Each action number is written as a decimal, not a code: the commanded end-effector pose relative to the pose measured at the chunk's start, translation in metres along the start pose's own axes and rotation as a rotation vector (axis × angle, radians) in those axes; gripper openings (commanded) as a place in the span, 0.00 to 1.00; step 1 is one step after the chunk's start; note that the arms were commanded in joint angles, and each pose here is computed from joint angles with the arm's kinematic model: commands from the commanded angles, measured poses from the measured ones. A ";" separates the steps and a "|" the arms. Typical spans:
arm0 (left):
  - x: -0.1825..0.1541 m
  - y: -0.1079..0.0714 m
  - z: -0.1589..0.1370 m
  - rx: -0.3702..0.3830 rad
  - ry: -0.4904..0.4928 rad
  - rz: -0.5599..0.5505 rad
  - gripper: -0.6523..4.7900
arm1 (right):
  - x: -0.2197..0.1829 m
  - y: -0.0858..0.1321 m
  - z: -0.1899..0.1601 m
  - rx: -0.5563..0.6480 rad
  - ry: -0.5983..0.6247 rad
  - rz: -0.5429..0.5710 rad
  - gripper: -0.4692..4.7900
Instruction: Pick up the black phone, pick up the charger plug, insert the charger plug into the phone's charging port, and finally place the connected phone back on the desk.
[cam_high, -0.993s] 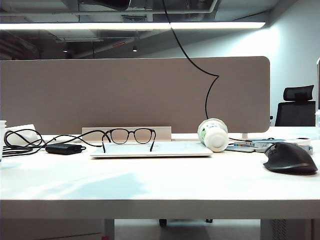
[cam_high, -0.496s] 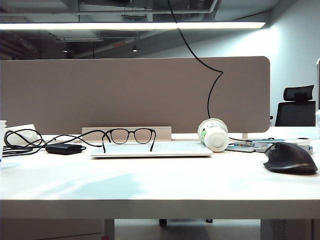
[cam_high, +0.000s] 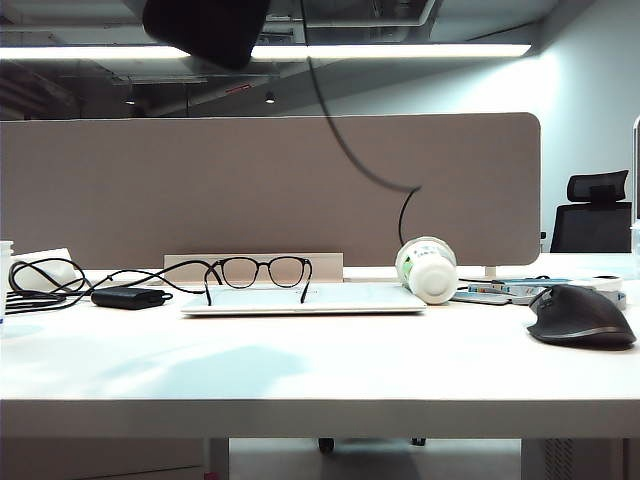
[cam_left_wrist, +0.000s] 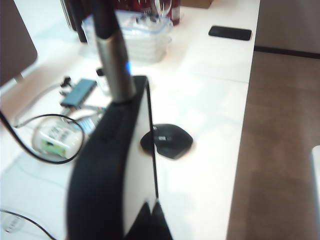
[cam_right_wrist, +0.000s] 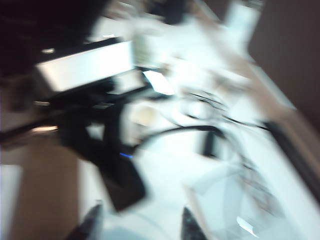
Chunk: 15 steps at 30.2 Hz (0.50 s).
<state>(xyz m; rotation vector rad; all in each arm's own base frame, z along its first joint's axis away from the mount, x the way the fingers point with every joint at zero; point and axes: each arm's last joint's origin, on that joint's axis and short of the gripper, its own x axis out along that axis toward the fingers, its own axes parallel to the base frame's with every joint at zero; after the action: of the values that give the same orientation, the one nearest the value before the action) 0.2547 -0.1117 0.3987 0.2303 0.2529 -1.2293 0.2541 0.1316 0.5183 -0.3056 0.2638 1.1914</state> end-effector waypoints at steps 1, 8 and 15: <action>0.011 0.011 -0.003 -0.071 -0.011 -0.010 0.11 | -0.018 0.002 0.005 -0.032 0.075 -0.286 0.07; 0.060 0.042 -0.035 -0.248 0.047 -0.055 0.11 | -0.036 0.007 0.008 -0.013 0.139 -0.541 0.09; 0.108 0.062 -0.067 -0.386 0.075 -0.118 0.11 | -0.042 0.010 0.011 -0.015 0.114 -0.557 0.09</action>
<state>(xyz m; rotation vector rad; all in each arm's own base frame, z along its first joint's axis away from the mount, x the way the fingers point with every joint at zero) 0.3370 -0.1632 0.3022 -0.0258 0.5963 -1.2360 0.2331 0.1044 0.5377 -0.4393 0.2805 0.6392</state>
